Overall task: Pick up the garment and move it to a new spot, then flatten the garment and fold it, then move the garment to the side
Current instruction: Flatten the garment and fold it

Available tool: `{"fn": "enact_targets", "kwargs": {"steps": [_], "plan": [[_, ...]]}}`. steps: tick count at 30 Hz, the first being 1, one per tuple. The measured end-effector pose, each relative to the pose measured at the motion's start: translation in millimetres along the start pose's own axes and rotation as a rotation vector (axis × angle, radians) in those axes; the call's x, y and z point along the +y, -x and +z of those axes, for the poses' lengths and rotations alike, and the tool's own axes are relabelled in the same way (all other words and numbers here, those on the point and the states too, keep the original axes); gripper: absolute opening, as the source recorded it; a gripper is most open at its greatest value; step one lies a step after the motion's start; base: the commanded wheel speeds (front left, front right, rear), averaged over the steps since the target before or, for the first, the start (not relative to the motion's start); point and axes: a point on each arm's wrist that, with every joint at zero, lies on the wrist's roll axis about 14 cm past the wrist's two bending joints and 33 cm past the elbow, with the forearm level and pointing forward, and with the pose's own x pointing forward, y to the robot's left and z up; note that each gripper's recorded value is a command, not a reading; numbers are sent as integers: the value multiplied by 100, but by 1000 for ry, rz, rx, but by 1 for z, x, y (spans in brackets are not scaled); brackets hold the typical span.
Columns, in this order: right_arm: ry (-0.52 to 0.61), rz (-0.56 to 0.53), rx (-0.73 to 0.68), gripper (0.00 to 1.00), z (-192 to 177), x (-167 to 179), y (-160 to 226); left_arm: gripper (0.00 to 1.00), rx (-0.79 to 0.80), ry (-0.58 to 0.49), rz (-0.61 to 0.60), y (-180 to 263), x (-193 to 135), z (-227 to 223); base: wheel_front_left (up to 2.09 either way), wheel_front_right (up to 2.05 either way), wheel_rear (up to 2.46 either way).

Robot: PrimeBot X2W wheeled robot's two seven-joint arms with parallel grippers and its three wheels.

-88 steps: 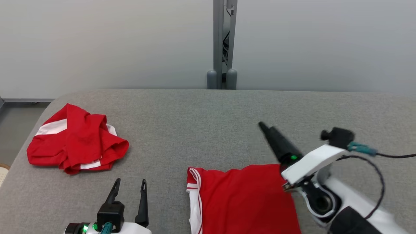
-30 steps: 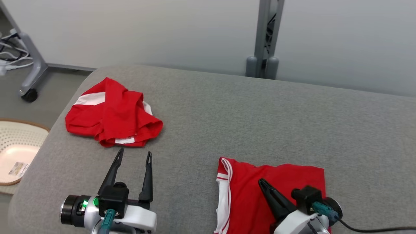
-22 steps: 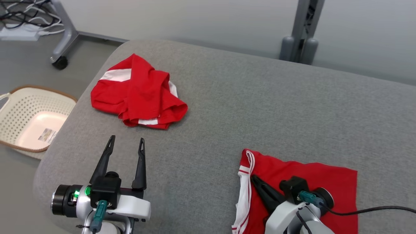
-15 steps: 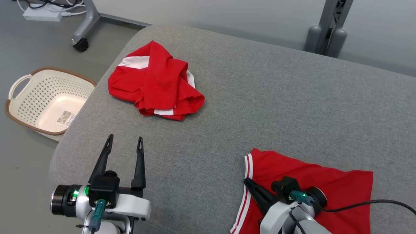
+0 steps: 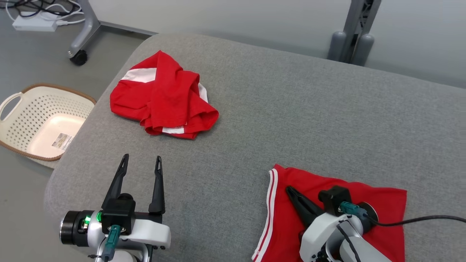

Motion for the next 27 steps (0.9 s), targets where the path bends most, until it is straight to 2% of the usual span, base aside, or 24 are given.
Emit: {"fn": "enact_targets", "kwargs": {"steps": [9, 12, 22, 25, 27], "plan": [[-33, -150, -103, 0, 21, -23, 45, 100, -40, 41, -61, 2, -17, 10, 0, 0, 0], [-20, -256, -212, 0, 52, -48, 71, 100, -76, 59, -113, -2, -34, 21, 0, 0, 0], [131, -565, -491, 0, 133, -118, 180, 100, -148, 126, -266, -12, -91, 49, 0, 0, 0], [160, -646, -566, 0, 149, -127, 213, 100, -162, 136, -303, -12, -106, 55, 0, 0, 0], [167, -664, -581, 0, 151, -127, 222, 100, -165, 140, -313, -12, -109, 57, 0, 0, 0]]}}
